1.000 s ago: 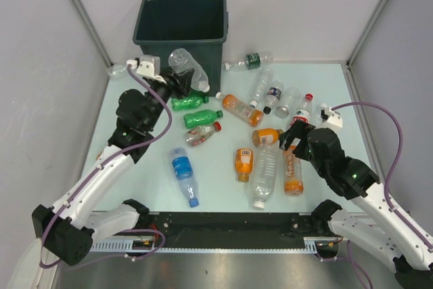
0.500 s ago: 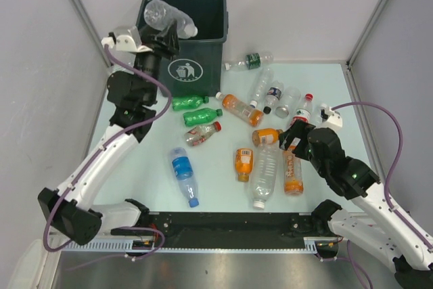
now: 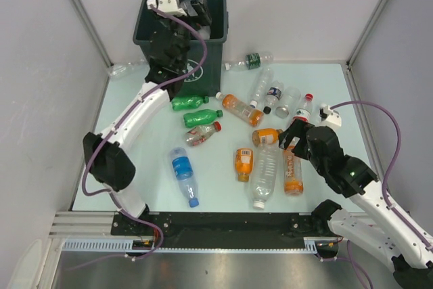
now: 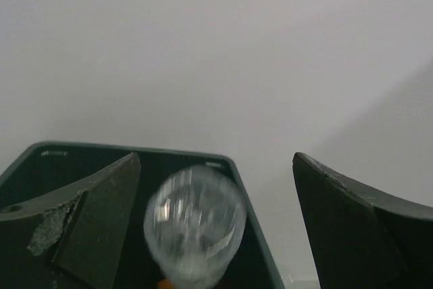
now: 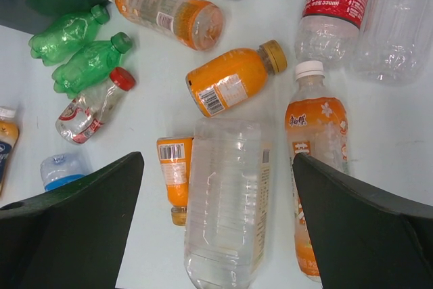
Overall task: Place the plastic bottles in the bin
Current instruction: Place the plastic bottle in the trash bin.
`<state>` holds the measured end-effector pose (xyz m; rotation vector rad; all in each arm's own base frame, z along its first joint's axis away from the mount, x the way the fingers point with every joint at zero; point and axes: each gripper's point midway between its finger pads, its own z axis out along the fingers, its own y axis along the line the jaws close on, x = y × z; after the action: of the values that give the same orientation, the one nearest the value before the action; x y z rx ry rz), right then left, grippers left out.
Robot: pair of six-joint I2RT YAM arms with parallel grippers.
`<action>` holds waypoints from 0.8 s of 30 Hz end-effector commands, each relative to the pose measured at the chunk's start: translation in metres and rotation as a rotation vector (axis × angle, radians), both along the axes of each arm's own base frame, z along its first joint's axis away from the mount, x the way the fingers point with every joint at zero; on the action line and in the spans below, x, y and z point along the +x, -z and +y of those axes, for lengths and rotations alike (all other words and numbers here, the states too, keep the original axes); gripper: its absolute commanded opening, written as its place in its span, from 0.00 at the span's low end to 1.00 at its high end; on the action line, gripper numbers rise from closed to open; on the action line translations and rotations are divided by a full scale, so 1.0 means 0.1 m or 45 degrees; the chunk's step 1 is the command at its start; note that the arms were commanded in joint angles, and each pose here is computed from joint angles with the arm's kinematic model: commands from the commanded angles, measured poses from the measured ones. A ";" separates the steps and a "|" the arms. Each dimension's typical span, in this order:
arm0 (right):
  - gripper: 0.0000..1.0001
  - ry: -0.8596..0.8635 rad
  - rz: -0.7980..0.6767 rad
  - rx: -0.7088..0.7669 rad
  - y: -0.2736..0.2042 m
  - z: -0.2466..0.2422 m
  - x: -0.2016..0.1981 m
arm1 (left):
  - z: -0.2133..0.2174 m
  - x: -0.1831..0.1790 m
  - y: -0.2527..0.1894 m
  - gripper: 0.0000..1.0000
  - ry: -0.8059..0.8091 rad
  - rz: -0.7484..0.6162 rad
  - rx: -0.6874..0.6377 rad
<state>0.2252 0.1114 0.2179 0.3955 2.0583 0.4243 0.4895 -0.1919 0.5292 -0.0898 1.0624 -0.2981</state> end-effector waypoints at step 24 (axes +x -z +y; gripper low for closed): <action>0.96 -0.244 0.083 0.031 0.12 0.41 0.02 | 0.45 -1.27 0.67 1.00 0.170 0.509 0.037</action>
<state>0.2254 0.1301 0.2024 0.3136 2.1537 0.4627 0.3990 -0.1593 0.5020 -0.0529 1.3386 -0.3642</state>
